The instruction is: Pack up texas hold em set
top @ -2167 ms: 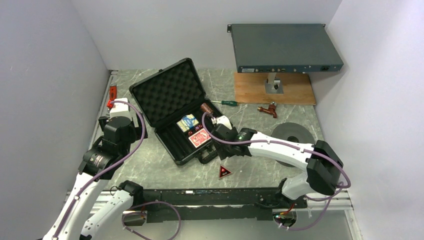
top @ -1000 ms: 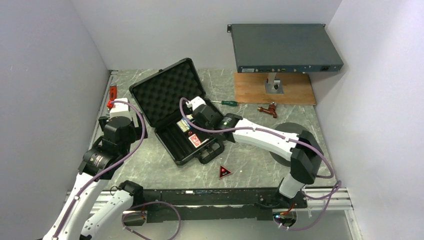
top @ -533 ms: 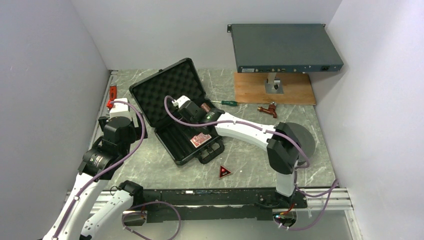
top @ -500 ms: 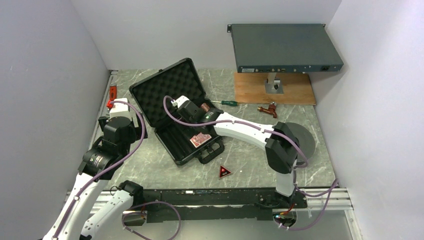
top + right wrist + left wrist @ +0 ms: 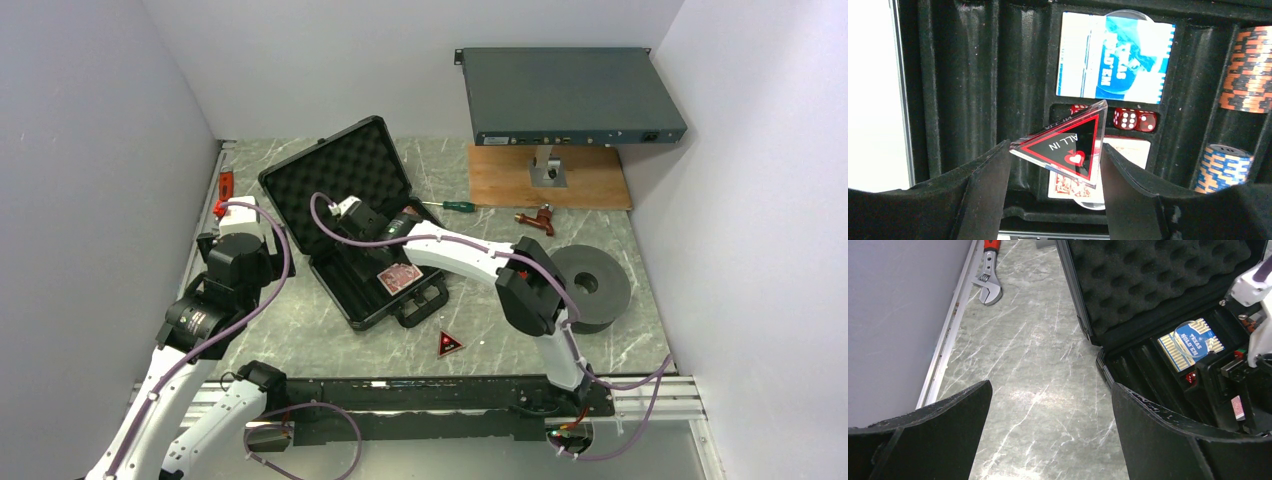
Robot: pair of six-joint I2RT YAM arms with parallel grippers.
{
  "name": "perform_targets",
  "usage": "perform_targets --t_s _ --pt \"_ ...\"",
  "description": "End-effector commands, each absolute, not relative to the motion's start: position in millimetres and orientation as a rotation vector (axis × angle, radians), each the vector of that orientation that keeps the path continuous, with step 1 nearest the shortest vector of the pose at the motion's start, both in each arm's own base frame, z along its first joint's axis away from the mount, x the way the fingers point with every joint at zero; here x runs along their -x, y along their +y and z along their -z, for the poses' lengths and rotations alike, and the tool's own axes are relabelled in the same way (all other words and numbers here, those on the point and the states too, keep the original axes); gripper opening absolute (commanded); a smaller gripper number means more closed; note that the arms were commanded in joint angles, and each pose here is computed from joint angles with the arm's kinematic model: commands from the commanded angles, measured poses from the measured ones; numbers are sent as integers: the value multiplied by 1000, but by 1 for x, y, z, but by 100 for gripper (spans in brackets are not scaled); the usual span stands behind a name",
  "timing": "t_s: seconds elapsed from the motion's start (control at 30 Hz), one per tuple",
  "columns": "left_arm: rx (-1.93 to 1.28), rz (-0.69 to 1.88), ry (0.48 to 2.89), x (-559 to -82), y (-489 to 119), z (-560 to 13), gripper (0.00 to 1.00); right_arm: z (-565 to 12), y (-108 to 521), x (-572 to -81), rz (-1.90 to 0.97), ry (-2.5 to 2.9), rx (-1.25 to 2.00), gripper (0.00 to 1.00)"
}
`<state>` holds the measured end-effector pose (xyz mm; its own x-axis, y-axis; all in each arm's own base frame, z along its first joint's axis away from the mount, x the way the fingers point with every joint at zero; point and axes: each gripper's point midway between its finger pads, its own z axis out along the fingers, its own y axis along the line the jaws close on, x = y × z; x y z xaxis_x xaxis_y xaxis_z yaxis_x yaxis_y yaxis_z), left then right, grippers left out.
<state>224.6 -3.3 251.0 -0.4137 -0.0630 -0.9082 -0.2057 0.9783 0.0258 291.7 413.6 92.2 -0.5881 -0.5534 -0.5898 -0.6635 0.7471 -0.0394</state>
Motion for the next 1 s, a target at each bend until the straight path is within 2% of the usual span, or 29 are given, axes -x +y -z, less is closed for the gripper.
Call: perform_targets --t_s 0.0,0.97 --pt "209 -130 1956 -227 -4 -262 96 -102 428 -295 -290 2354 880 45" --pt "209 -136 1962 -228 -4 -261 96 -63 432 -305 -223 2410 878 45"
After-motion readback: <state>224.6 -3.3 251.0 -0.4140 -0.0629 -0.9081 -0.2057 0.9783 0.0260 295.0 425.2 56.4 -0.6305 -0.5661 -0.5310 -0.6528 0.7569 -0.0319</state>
